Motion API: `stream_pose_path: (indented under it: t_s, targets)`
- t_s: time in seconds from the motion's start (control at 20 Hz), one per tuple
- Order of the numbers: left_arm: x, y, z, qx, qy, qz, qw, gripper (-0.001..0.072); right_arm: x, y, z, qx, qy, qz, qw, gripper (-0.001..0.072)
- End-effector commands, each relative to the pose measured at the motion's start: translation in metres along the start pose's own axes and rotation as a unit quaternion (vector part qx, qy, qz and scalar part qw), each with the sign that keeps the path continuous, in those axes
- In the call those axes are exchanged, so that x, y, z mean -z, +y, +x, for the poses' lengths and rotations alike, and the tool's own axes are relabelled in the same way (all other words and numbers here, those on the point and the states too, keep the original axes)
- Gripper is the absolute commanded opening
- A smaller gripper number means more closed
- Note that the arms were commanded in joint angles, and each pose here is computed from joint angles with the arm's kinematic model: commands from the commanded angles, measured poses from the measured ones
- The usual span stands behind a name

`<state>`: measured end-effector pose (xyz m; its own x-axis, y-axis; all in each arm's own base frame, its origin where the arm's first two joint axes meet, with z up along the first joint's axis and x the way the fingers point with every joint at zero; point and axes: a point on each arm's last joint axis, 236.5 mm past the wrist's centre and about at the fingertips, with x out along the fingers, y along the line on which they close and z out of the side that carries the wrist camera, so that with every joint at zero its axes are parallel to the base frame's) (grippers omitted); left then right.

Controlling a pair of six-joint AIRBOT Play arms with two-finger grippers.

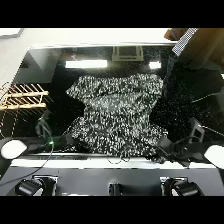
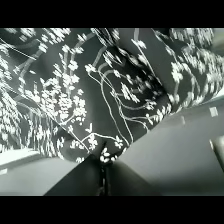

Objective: Fold the clothes and pants, and hang the long-sleeved shirts on hangers.

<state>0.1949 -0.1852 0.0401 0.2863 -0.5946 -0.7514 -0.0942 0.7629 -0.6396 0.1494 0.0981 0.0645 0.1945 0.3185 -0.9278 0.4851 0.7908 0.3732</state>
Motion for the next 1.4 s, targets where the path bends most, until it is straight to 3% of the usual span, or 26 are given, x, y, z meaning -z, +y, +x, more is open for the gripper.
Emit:
stream_pose_path:
  t_s: [0.0,0.25,0.55,0.9,1.0,1.05,1.1,1.15,1.2,1.35]
  targets:
    - [0.01,-0.017,-0.034,0.029,-0.027,-0.019,0.999,0.0015,0.004,-0.005,-0.042,0.003,-0.032,0.026,0.999,0.0024]
    - [-0.065,-0.043,-0.022,0.061,-0.112,-0.053,0.99,0.0015,-0.078,0.026,-0.02,0.028,-0.096,0.017,0.995,0.0025]
    - [-0.13,-0.021,0.069,0.006,-0.08,-0.133,0.988,0.0016,-0.151,0.068,0.073,0.014,-0.099,0.057,0.993,0.0025]
    - [-0.164,0.0,0.14,-0.041,-0.038,-0.148,0.987,0.0017,-0.186,0.076,0.133,0.009,-0.11,0.089,0.99,0.0033]
    - [-0.166,0.006,0.142,-0.045,-0.039,-0.152,0.987,0.0064,-0.193,0.073,0.132,0.009,-0.114,0.095,0.989,0.0148]
    - [-0.171,0.009,0.137,-0.044,-0.043,-0.149,0.987,0.015,-0.197,0.066,0.126,0.015,-0.11,0.108,0.988,0.0343]
    - [-0.175,0.011,0.13,-0.044,-0.046,-0.144,0.988,0.0307,-0.202,0.059,0.116,0.023,-0.108,0.114,0.987,0.0576]
    - [-0.18,0.015,0.121,-0.044,-0.049,-0.134,0.989,0.0488,-0.212,0.053,0.098,0.029,-0.112,0.089,0.989,0.0642]
    - [-0.185,0.018,0.109,-0.045,-0.052,-0.12,0.99,0.0543,-0.219,0.051,0.079,0.032,-0.119,0.051,0.991,0.0641]
    - [-0.188,0.022,0.076,-0.047,-0.053,-0.06,0.996,0.0543,-0.203,0.06,0.031,0.037,-0.118,-0.064,0.99,0.0642]
